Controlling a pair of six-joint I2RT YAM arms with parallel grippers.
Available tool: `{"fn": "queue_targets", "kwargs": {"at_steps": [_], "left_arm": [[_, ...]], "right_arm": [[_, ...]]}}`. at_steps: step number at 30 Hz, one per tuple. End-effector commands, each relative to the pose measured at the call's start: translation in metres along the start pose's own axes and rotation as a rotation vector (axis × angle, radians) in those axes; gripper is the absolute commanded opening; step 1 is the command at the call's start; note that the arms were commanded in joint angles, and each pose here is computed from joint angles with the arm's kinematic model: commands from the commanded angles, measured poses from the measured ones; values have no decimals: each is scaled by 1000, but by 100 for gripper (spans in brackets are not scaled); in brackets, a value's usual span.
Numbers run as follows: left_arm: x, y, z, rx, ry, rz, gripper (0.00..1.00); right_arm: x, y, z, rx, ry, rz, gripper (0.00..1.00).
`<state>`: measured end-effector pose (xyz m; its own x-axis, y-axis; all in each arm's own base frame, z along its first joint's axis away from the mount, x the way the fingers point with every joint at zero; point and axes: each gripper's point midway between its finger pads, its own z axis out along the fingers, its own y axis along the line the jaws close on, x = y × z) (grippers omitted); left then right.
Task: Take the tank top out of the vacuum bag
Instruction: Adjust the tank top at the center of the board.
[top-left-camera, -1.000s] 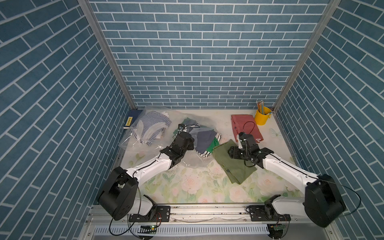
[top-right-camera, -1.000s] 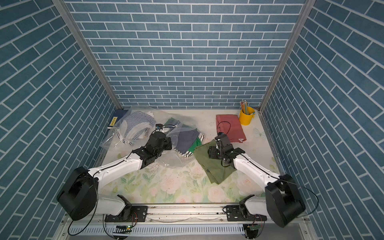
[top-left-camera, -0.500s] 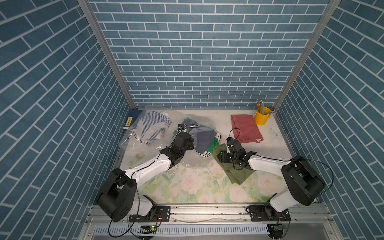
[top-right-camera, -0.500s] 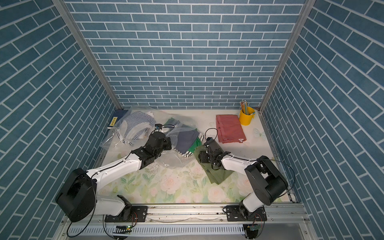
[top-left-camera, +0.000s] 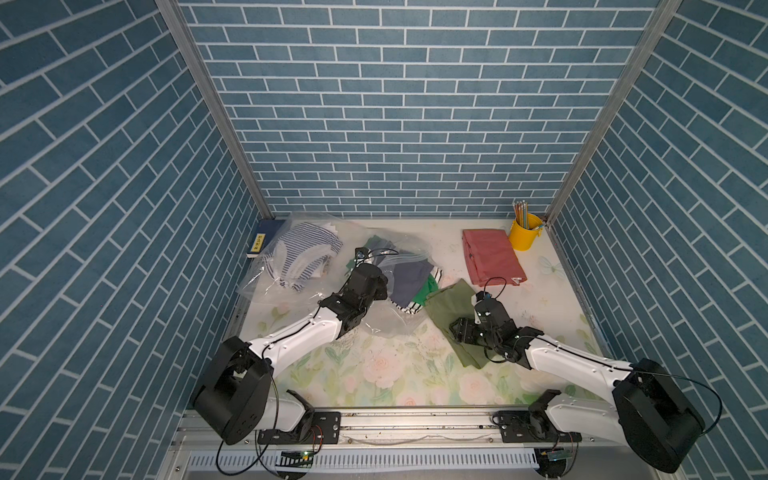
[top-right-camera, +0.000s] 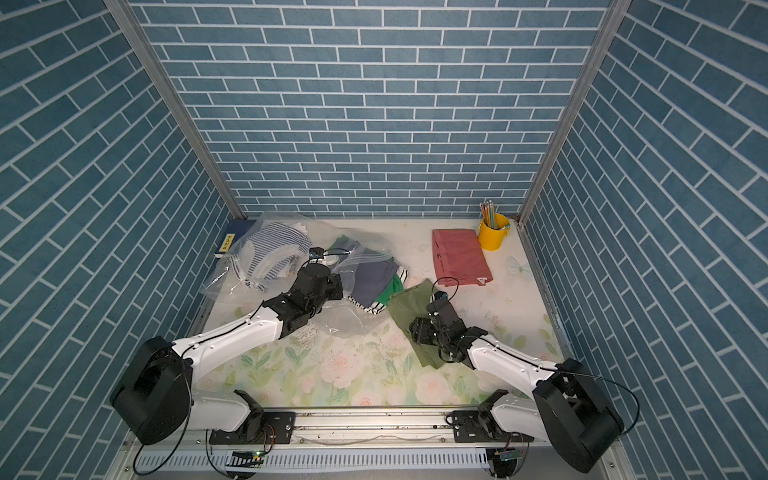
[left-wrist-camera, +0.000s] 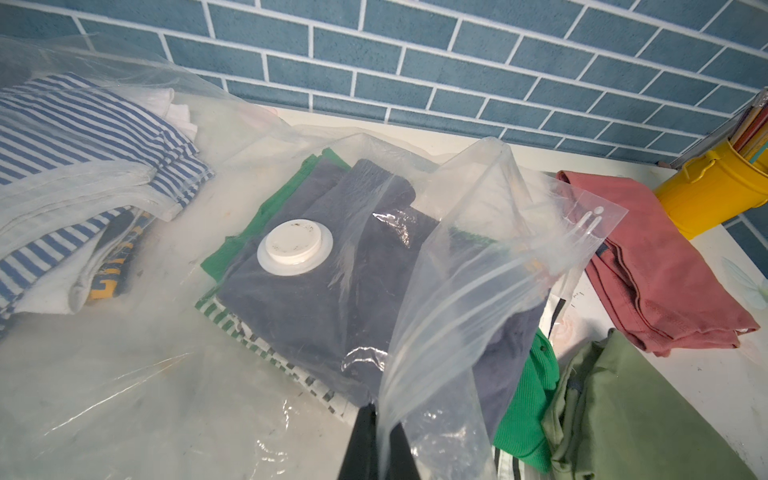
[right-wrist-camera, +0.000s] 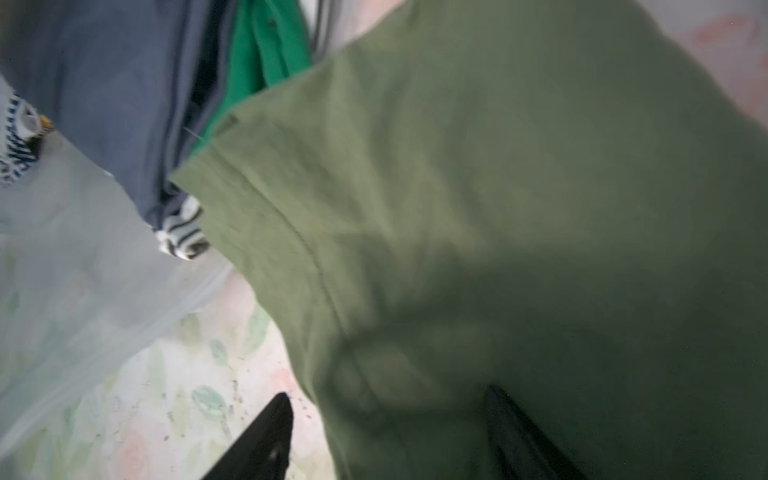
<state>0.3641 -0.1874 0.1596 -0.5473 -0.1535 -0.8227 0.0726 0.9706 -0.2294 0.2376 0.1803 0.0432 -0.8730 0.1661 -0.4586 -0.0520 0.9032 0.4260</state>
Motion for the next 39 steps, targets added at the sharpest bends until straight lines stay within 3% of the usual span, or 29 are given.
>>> {"fn": "queue_targets", "kwargs": {"at_steps": [1,8,12,17,22,26,32,39], "left_arm": [[-8,-2,-3,4,-15,-6,0],[-10,4,-8,-18,-25,-2,0],[-7,4,-8,-14,-21,-10,0],[-9,4,-10,-10,-24,-12,0],[-10,4,-10,-9,-37,-21,0],[-16,1,-10,5,-61,-30,0],[-19,-8,-3,27,-55,-28,0],[-21,-6,-5,14,-56,-19,0]], "right_arm": [[1,-25,2,52,13,68,83],[-42,-70,-3,126,-81,133,100],[-76,-82,-8,158,-125,116,100],[-106,-66,-36,128,-226,97,96],[-91,-41,-58,-41,-277,216,93],[-66,-37,-57,-114,-251,267,91],[-36,-53,-34,-124,-209,331,90],[-38,-89,-13,-5,-208,381,90]]}}
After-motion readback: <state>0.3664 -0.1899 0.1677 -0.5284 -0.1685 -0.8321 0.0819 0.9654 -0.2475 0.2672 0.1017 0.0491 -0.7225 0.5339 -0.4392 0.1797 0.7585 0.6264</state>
